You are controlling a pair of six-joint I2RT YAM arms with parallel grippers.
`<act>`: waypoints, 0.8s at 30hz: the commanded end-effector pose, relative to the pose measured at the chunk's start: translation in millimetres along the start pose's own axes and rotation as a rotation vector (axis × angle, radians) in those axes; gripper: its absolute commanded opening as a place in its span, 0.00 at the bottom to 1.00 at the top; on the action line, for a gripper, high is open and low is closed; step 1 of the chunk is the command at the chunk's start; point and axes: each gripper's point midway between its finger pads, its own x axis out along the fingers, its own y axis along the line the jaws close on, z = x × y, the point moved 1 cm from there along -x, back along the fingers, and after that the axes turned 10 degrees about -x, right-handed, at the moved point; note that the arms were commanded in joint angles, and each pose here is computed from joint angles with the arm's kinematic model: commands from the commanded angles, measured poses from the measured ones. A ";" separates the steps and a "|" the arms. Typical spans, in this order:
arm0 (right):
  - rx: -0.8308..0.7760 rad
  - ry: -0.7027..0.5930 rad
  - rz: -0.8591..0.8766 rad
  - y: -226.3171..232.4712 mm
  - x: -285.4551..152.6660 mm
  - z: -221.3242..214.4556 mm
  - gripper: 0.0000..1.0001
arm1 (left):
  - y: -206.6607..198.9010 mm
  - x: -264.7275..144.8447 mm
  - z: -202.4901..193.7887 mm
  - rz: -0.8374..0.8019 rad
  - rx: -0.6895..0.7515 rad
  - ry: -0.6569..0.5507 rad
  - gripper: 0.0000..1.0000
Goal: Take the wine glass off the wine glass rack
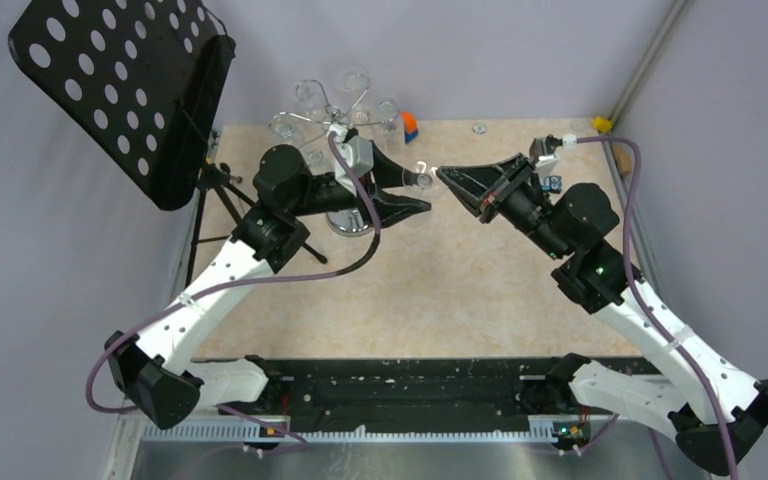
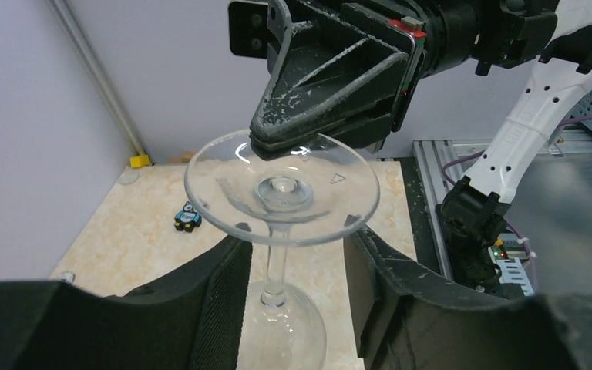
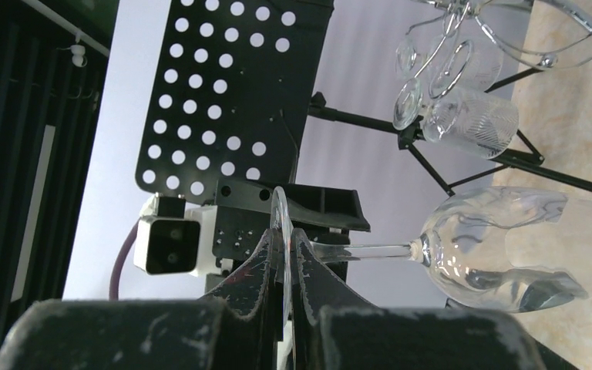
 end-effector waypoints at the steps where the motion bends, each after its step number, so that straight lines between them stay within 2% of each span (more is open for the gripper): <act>1: 0.023 0.015 0.147 38.3 -5.2 0.9 0.00 | -11.4 5.4 32.4 -0.065 0.064 -0.067 0.48; 6: 0.033 0.027 0.152 39.2 -4.0 -0.7 0.00 | -11.7 6.8 23.0 -0.087 0.056 -0.036 0.34; 12: 0.047 0.039 0.165 41.9 -3.0 -2.4 0.00 | -14.9 7.9 15.0 -0.132 0.042 0.010 0.26; 20: 0.057 0.034 0.168 42.6 -4.1 -1.4 0.00 | -14.6 6.7 3.9 -0.142 0.052 0.040 0.06; 22: 0.061 0.033 0.171 42.8 -4.2 -1.3 0.00 | -16.1 5.9 2.0 -0.150 0.050 0.045 0.07; 24: 0.070 0.031 0.179 44.5 -5.1 -0.6 0.00 | -16.2 5.5 -0.1 -0.149 0.044 0.047 0.22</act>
